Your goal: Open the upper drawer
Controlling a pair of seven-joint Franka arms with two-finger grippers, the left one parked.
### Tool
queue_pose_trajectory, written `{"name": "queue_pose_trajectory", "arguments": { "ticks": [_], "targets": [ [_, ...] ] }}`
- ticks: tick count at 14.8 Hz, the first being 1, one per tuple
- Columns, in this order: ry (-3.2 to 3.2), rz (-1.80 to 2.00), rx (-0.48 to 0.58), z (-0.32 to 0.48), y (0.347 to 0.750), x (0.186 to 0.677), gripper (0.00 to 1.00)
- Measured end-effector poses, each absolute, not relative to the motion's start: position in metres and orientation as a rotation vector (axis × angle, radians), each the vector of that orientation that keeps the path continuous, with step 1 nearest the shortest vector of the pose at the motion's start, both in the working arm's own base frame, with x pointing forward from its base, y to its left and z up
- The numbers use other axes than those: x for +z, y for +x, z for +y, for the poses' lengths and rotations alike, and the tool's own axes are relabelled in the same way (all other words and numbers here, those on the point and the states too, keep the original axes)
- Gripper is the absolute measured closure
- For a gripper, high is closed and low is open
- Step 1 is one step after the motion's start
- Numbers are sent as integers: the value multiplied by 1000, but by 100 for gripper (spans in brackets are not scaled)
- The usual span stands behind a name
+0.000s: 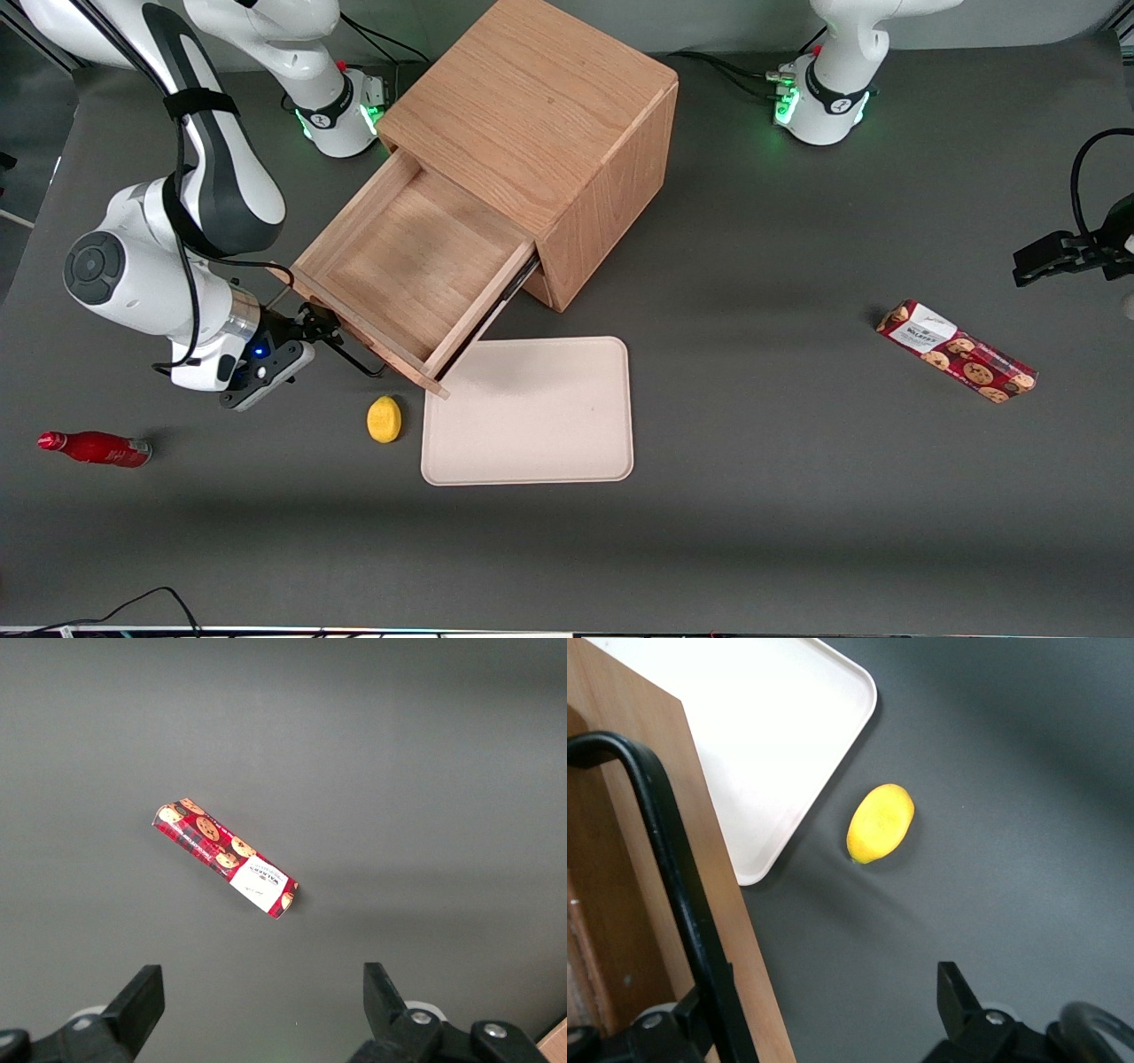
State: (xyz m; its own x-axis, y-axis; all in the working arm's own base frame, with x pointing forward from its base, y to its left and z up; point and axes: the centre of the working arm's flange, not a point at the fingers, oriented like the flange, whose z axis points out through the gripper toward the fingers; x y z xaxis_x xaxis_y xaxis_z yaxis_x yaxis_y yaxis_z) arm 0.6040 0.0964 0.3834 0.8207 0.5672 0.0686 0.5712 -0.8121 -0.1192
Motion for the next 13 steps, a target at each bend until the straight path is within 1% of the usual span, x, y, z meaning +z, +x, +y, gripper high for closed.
{"name": "queue_pose_trajectory", "arguments": {
  "ticks": [5,8,10,13],
  "targets": [
    [-2867,-903,-42,97,605,387,0],
    [-2862,-907,-25,97,608,399,0],
    [-2857,-912,-18,97,612,420,0],
    [-2857,-913,-17,92,616,466,0]
  ]
}}
